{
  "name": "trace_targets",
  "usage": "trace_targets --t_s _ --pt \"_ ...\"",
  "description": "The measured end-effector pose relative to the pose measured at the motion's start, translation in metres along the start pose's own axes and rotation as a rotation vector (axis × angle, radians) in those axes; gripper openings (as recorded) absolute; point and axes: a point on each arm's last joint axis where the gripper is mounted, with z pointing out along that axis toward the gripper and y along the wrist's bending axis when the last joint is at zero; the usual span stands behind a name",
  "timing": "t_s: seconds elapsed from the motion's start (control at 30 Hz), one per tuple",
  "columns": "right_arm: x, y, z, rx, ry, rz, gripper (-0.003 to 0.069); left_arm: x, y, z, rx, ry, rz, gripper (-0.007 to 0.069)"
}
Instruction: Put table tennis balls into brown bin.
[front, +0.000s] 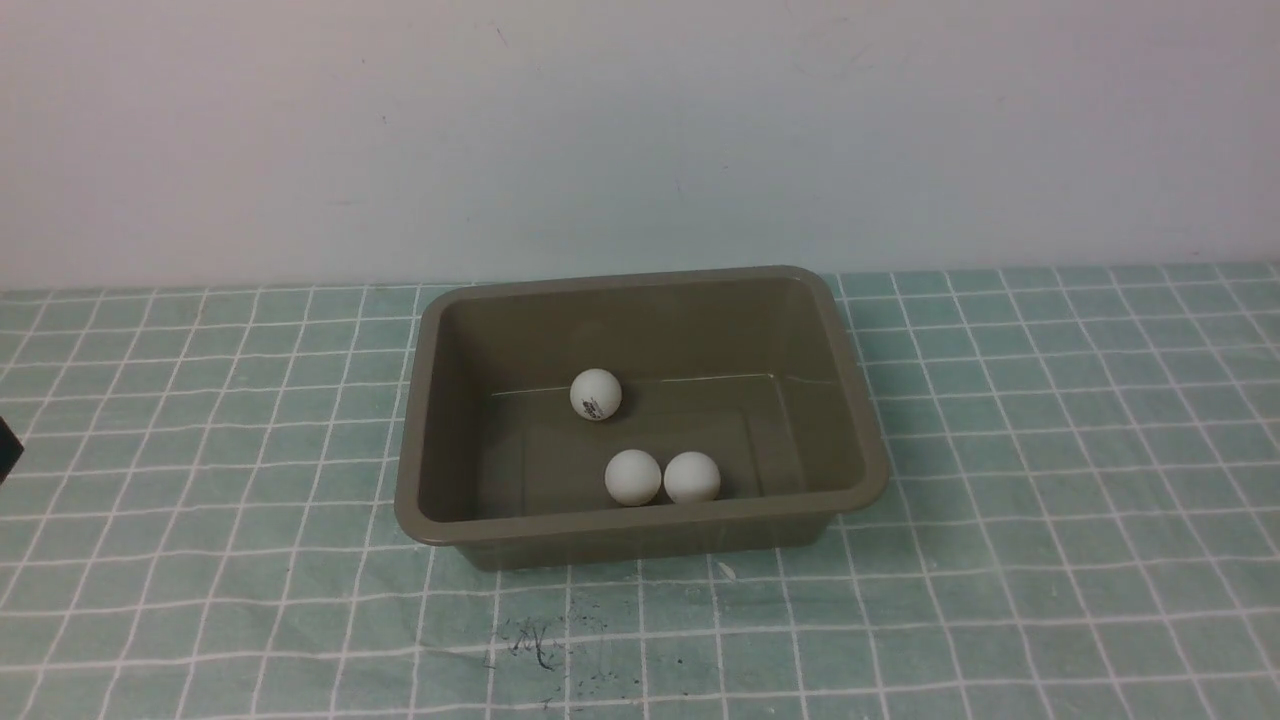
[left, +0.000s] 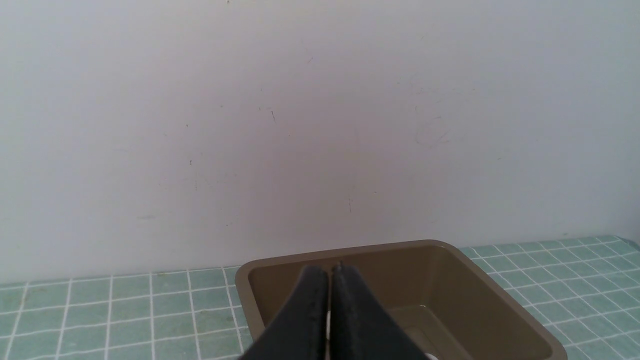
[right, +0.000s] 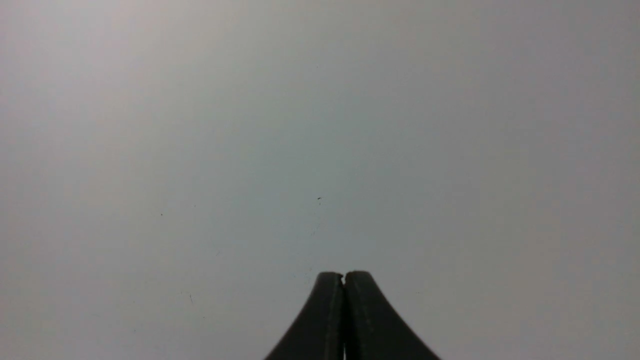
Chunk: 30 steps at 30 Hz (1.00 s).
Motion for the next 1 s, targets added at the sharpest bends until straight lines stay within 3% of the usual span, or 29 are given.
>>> trace_targets --t_s 0.53,0.7,1.0 --pt "0.0 0.0 0.0 -0.001 -0.001 -0.003 -0.0015 0.001 0.0 0.0 -0.005 0.006 0.013 -0.0005" --pt "0.0 0.0 0.0 -0.001 -0.001 -0.004 -0.0015 0.013 0.004 -0.004 -0.046 0.091 0.035 -0.0005" --pt "0.0 0.0 0.0 -0.003 -0.001 -0.004 -0.0015 0.101 0.039 -0.015 -0.352 0.145 0.127 -0.0005"
